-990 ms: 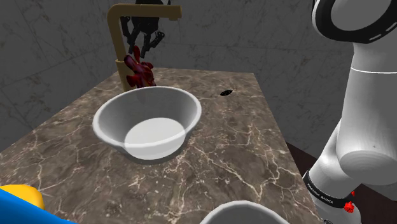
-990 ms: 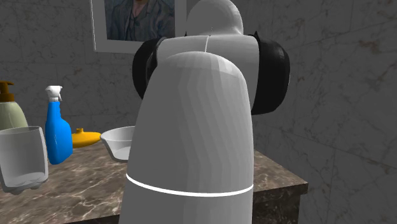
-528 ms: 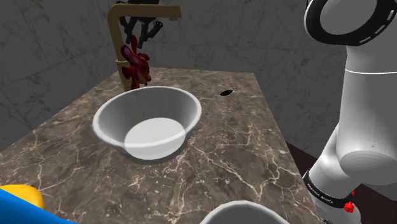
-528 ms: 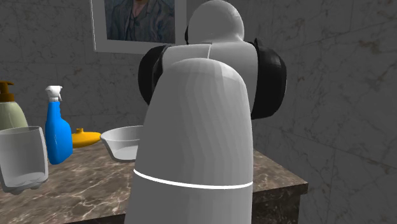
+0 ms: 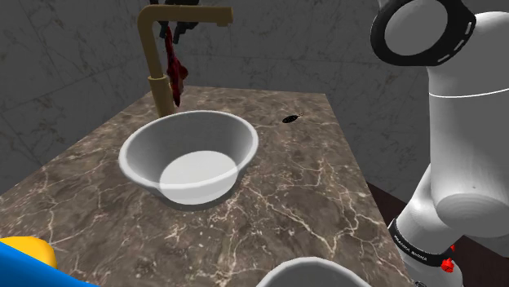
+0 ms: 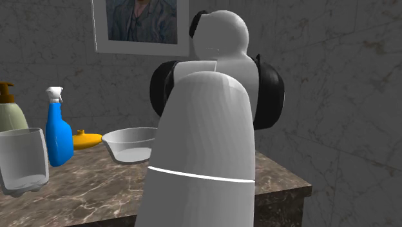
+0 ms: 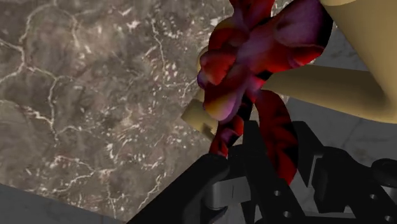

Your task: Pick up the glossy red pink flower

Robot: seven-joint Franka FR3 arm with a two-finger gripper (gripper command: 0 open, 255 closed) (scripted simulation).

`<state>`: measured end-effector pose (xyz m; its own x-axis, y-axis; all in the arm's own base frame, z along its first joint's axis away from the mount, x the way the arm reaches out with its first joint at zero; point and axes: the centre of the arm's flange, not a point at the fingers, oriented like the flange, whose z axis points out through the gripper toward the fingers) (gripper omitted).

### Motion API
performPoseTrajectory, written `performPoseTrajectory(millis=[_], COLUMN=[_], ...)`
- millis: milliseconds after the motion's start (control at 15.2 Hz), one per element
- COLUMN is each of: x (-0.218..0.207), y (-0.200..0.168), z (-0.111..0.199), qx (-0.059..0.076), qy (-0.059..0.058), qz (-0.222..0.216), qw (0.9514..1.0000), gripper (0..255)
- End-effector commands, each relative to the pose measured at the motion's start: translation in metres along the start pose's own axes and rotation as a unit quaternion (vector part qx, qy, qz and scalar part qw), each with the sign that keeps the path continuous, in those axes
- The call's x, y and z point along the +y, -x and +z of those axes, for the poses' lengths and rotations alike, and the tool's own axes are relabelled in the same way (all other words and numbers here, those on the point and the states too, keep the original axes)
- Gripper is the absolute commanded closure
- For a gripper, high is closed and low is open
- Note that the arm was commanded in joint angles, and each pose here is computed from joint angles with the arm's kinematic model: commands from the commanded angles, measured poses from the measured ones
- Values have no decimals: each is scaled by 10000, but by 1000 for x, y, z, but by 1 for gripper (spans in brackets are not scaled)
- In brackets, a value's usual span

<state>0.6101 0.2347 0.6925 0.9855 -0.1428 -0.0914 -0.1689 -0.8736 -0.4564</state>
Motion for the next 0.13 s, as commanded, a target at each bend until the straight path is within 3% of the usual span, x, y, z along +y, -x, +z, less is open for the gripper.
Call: performPoseTrajectory(millis=[0,66], x=[-4,-4], y=[2,2], z=[-7,-7], qx=[10,10], qy=[-17,-17], qz=[-15,-15], qw=[10000,10000], gripper=[255,255])
